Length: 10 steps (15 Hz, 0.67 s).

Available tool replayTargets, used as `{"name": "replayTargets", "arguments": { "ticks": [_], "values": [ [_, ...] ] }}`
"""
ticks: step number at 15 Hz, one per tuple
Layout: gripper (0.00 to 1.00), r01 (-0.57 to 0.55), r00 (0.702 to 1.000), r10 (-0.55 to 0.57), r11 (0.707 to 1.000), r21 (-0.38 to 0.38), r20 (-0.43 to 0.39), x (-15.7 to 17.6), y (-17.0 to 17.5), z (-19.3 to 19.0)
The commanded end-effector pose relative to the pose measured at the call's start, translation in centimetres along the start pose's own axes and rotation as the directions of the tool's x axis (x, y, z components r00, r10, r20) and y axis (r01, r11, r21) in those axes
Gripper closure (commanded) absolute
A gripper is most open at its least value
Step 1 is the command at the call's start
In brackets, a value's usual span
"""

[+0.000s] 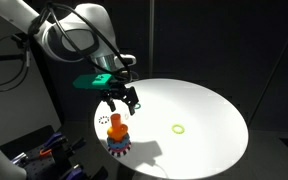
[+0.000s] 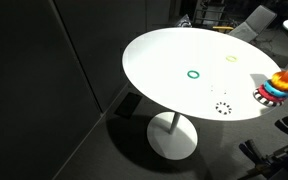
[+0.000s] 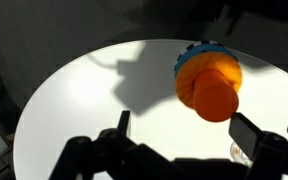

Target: Pick up the orange ring and place it on the stack of rings

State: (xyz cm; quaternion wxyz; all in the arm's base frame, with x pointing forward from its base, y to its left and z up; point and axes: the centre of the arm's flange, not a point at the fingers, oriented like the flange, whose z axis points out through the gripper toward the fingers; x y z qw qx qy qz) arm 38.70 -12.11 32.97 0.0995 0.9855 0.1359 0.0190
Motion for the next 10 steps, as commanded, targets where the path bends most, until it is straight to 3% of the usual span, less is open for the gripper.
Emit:
{"name": "replayTargets", "arguments": {
  "ticks": [1,6,10],
  "values": [
    [0.0,-0.006,1.0,0.006,1.0,-0.005,0.001,-0.63,-0.57,-0.81],
    [0.0,-0.009,1.0,0.009,1.0,0.029,0.003,-0.62,-0.36,-0.8],
    [0.0,-0.007,1.0,0.007,1.0,0.011,0.003,-0.22,-0.23,0.07]
  ]
}}
